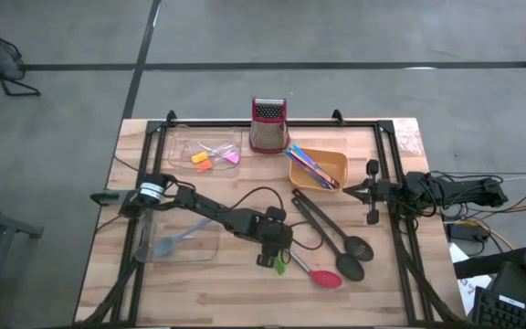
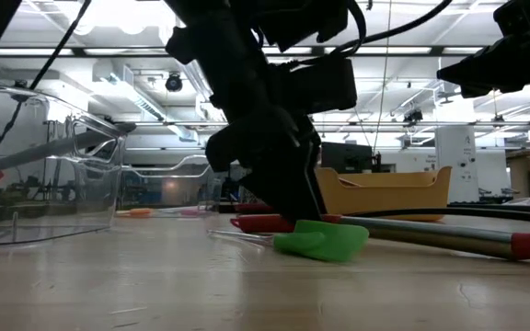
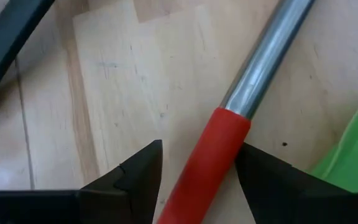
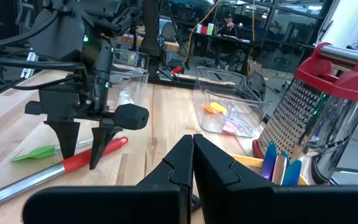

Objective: Pick & Place Kitchen Items
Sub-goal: Put the orange spoon into the bottom transparent bin

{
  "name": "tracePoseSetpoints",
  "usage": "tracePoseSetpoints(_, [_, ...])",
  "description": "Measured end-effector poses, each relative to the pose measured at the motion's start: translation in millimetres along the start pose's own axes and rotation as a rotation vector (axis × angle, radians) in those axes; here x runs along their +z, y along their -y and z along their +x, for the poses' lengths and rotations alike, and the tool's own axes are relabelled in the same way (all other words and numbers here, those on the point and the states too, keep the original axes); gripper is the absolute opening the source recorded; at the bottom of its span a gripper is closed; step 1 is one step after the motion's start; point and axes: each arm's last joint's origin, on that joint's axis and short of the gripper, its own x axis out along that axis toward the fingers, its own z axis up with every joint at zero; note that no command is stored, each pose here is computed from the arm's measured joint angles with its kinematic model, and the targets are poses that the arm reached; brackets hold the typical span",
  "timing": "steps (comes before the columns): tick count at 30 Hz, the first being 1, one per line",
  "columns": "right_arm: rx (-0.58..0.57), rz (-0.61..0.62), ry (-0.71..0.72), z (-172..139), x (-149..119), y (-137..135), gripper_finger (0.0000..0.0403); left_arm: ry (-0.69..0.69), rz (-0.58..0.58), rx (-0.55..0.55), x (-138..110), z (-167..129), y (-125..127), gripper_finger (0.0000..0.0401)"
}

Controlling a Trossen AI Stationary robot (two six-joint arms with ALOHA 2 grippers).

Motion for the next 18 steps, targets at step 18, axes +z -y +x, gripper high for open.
tracePoseSetpoints(18, [0.000, 0.000, 0.000, 0.0, 0.0, 0.0, 0.0009, 0.031, -0.043, -0.115, 6.0, -19.2, -1.1, 0.0067])
